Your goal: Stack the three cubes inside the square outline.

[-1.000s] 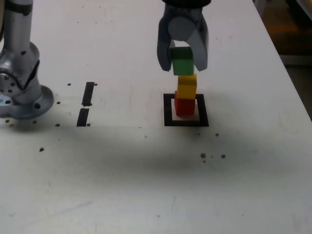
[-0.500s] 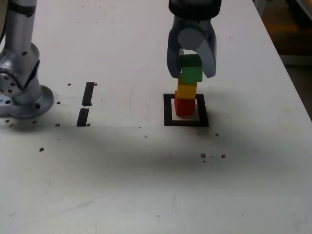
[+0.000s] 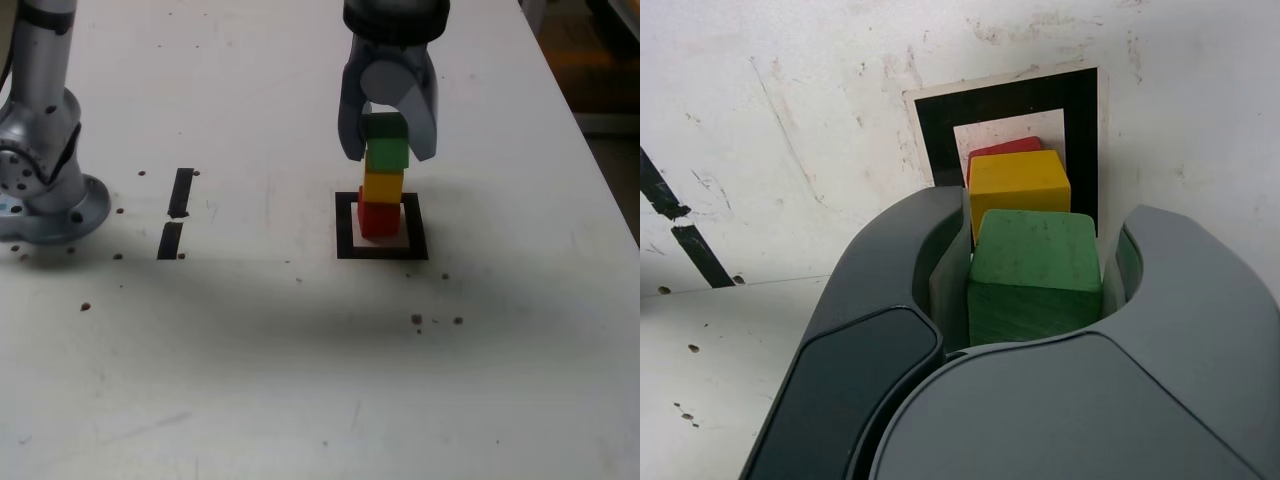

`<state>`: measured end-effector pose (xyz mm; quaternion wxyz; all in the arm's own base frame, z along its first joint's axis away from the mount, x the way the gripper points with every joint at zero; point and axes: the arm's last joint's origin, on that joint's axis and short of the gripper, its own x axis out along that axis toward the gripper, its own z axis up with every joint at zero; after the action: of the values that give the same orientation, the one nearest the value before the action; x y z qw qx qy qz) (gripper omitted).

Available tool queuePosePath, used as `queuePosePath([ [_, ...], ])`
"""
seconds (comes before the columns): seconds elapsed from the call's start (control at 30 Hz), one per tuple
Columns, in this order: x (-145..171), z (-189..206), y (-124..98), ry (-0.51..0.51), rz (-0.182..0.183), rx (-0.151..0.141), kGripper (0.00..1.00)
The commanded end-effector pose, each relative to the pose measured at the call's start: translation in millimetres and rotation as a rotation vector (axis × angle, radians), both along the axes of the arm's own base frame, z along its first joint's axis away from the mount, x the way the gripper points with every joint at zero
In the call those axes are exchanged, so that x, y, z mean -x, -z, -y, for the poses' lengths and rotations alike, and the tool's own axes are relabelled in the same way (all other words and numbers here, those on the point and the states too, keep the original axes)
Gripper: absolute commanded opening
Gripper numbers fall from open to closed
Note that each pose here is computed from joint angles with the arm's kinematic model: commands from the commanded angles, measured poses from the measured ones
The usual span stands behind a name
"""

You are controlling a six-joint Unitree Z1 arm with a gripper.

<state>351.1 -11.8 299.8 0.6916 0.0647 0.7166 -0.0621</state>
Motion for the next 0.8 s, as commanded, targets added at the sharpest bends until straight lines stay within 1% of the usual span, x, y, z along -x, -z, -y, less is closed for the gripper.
queuePosePath([
  [0.0, -0.5, -0.7, 1.7, -0.002, -0.005, -0.001, 0.5],
  [0.2, 0.9, -0.8, 2.8, -0.002, -0.012, 0.0, 0.6],
  [0.4, 2.0, -0.8, 2.4, -0.002, -0.011, 0.0, 0.67],
  [0.53, 4.5, -1.0, 1.5, -0.002, -0.009, -0.004, 0.8],
  [0.63, 8.3, -1.8, -4.6, -0.005, 0.009, -0.017, 0.89],
  [0.77, 24.9, -4.1, -28.6, -0.017, 0.076, -0.063, 0.96],
])
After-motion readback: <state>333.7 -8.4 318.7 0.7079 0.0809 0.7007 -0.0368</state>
